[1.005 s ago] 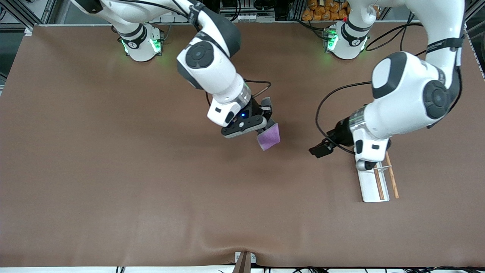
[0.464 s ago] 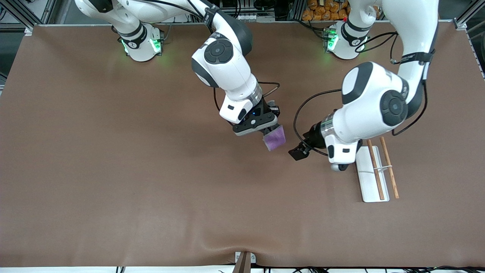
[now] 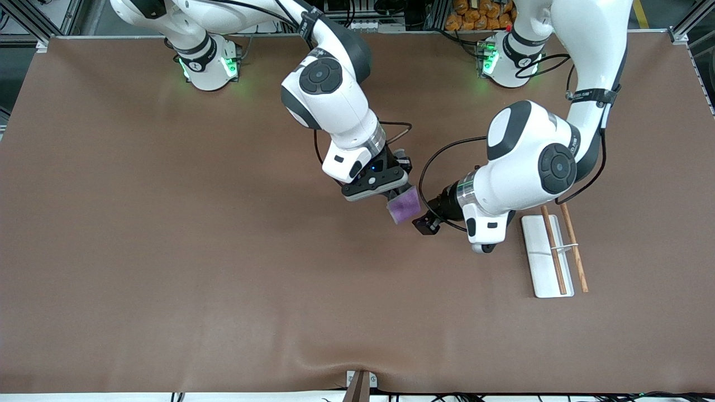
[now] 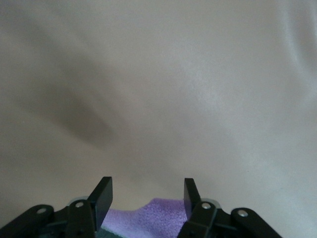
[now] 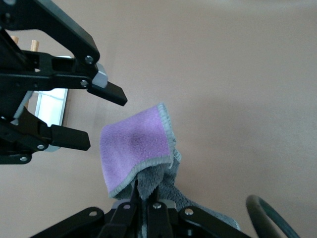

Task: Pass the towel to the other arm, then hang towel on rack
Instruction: 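Close the left gripper on the purple towel beside the right gripper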

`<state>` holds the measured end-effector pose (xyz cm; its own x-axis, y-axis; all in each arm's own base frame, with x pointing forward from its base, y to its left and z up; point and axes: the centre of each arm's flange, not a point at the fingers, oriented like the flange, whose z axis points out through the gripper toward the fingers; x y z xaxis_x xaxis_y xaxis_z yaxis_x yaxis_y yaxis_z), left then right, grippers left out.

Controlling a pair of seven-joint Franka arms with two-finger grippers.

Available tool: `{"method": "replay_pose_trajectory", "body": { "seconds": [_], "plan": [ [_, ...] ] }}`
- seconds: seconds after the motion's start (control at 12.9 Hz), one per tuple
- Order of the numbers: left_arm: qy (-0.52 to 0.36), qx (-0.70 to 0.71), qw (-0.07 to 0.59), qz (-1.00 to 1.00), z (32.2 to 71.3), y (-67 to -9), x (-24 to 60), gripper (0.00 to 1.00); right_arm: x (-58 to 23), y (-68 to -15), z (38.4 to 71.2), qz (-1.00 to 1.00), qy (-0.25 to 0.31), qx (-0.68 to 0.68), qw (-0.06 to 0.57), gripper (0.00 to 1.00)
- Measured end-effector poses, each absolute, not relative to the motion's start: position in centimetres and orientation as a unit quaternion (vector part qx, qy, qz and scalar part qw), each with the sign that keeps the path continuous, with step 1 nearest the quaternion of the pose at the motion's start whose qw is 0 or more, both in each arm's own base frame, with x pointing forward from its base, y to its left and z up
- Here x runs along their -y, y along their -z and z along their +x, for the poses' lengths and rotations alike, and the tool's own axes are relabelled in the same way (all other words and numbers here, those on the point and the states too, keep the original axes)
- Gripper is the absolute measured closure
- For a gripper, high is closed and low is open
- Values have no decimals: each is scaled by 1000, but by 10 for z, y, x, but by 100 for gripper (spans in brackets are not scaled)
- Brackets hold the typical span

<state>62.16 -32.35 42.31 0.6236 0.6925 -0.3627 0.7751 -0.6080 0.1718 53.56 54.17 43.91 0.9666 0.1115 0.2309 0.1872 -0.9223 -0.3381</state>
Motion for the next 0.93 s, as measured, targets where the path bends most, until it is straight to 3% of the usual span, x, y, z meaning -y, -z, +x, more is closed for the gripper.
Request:
{"method": "replay_pose_trajectory", "body": {
  "seconds": [0.15,0.39,0.54,0.62,0.77,0.93],
  "plan": [
    [132,-412,157,888,618,-423,330,52,-542,-439,536,-975,105,77,181,94],
    [136,-411,161,887,616,-425,336,56,-542,-436,536,-975,105,78,178,94],
    [141,-412,166,885,615,-426,337,74,-542,-433,536,-976,104,79,177,94],
    [141,-412,167,885,615,-426,337,75,-542,-433,536,-976,104,79,176,94],
    [141,-412,167,885,615,-427,337,96,-542,-433,537,-976,104,79,176,94],
    [141,-412,168,885,616,-427,337,96,-542,-432,537,-976,104,79,176,94]
  ]
}}
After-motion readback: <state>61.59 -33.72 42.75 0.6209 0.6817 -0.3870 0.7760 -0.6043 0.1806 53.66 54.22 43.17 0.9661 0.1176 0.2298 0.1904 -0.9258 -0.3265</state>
